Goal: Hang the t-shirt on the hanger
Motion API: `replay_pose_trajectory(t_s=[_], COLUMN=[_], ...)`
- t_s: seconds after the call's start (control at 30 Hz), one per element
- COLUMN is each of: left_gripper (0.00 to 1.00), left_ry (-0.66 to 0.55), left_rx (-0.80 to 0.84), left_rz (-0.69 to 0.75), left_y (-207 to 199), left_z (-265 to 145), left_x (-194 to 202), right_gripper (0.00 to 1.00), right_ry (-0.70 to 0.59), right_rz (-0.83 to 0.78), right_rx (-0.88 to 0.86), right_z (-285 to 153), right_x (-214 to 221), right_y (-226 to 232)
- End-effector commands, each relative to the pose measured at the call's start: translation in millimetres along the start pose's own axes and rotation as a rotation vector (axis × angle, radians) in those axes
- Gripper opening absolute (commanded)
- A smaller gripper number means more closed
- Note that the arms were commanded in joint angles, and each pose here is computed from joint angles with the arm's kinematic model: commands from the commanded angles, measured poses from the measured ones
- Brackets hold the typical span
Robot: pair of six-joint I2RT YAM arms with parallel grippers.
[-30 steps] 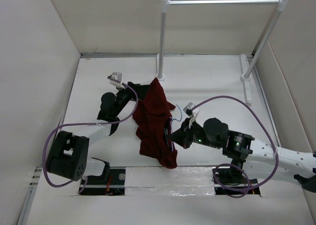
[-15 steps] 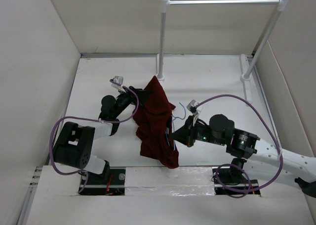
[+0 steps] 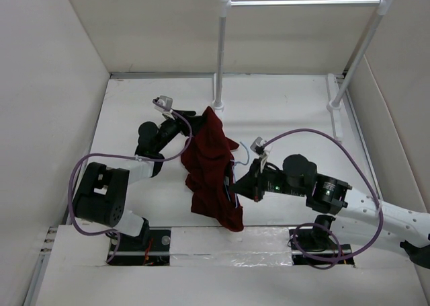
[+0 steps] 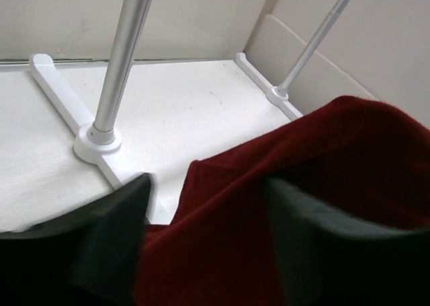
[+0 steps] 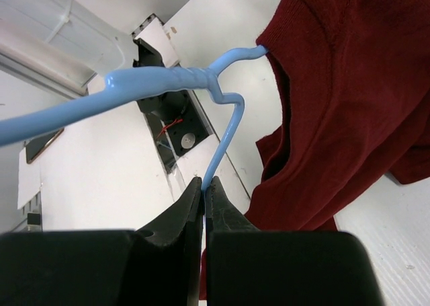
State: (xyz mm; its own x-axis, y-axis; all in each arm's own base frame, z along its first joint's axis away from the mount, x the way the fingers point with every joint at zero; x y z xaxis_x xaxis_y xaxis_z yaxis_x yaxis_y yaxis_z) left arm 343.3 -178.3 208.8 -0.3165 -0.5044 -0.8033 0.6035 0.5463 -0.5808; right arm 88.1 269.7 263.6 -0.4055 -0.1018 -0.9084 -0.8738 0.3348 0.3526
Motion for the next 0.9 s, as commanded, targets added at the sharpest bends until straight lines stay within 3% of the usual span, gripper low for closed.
replay_pose_trajectory(t_s=[0.0, 0.23, 0.57, 0.87], left_gripper=[0.53, 0.01, 0.0, 0.0], left_ry=[-0.022, -0.04, -0.143, -0.137], left_rx=[0.08, 0.119, 0.036, -0.149], left_rz=[0.071, 0.045, 0.009, -0.075], left_y=[-10, -21, -28, 5], left_z=[9, 7, -4, -23], left_x=[-13, -19, -42, -14], right_gripper=[0.0, 0.0, 0.0, 0.0], right_ry=[-0.129, -0.139, -0.128, -0.185], right_rz=[-0.039, -0.04, -0.035, -0.075], right_rx=[-0.085, -0.092, -0.082, -0.01], right_z=[-8, -11, -14, -41], right_x=[-40, -43, -37, -62], right_y=[20, 22, 20, 13])
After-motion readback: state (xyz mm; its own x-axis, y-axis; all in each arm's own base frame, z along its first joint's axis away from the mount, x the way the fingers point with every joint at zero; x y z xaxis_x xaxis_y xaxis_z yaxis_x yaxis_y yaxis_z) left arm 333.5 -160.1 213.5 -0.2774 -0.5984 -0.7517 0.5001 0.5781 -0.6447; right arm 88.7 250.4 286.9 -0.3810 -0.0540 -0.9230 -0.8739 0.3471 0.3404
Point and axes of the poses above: each gripper's point midway between its finger pads, its own z axis out along the fingers, its own y axis along the line the jaws close on, x = y × z, the point moved 4 cm from there along -z, back along the fingers, and after that the axes turned 10 degrees about -z, right-handed, at the moved point
